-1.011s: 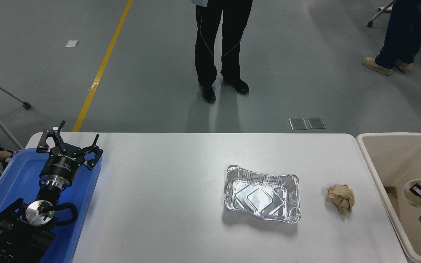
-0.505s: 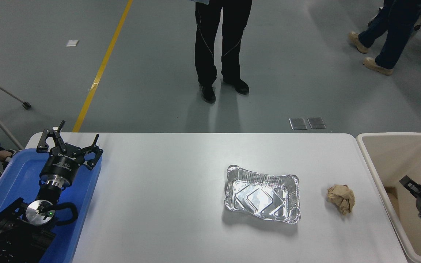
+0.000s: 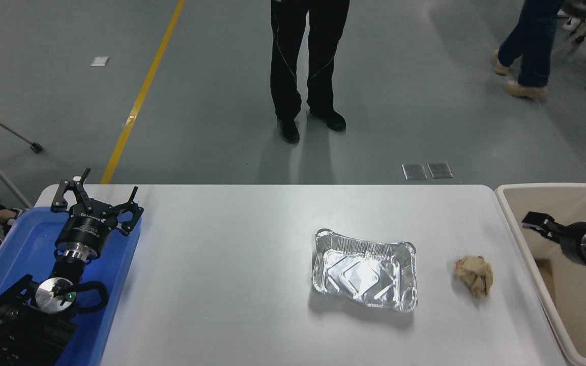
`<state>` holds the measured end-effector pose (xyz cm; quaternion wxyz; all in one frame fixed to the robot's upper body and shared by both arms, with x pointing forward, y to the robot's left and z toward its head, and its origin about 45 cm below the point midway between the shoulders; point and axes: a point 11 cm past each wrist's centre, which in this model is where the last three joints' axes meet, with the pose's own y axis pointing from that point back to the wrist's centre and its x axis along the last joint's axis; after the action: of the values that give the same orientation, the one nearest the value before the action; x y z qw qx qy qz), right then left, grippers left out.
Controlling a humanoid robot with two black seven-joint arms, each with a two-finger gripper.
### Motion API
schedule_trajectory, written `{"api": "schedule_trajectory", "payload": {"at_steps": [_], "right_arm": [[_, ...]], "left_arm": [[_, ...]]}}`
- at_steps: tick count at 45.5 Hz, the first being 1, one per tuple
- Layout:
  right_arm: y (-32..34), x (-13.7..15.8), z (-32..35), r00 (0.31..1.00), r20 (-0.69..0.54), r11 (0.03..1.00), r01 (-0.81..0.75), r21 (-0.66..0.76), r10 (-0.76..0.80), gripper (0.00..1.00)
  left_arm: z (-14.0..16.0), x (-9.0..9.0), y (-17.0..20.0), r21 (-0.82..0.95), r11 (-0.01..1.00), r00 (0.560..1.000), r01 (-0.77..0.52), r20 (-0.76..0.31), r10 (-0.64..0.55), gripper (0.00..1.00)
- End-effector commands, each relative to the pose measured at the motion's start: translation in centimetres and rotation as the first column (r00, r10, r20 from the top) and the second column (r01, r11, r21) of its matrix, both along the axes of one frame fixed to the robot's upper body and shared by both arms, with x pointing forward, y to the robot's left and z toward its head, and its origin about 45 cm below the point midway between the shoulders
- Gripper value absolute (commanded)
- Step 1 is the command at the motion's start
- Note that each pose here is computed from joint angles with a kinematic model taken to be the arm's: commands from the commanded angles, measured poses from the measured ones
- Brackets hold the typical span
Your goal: Pick up paper cup place in dustbin
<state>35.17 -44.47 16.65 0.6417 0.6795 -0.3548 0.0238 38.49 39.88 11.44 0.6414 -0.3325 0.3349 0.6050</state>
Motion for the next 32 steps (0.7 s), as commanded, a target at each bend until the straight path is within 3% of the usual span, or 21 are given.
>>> {"api": "schedule_trajectory", "payload": {"at_steps": [1, 11, 25, 32], "right_arm": [[6.7, -1.2, 6.1, 0.960, -0.177, 0.976, -0.213, 0.044, 0.218, 1.00], [14.3, -3.2, 11.9, 0.865, -0.311, 0.919, -0.376, 0.118, 0.394, 1.00], [20.4, -4.9, 18.2, 0.765, -0.428, 0.876, -0.429, 0.220, 0.482, 1.00], [23.3, -4.9, 21.8, 0.750, -0.382, 0.842, -0.480, 0.247, 0.540, 1.00]], "left_arm": [[0.0, 0.0, 0.0, 0.001, 1.000, 1.000, 0.002, -0.002, -0.002, 0.99], [0.0, 0.0, 0.1, 0.001, 1.000, 1.000, 0.000, -0.001, 0.000, 0.99], [0.0, 0.0, 0.1, 0.001, 1.000, 1.000, 0.001, -0.001, 0.000, 0.99], [0.0, 0.0, 0.0, 0.003, 1.000, 1.000, 0.003, -0.002, -0.003, 0.99]]}}
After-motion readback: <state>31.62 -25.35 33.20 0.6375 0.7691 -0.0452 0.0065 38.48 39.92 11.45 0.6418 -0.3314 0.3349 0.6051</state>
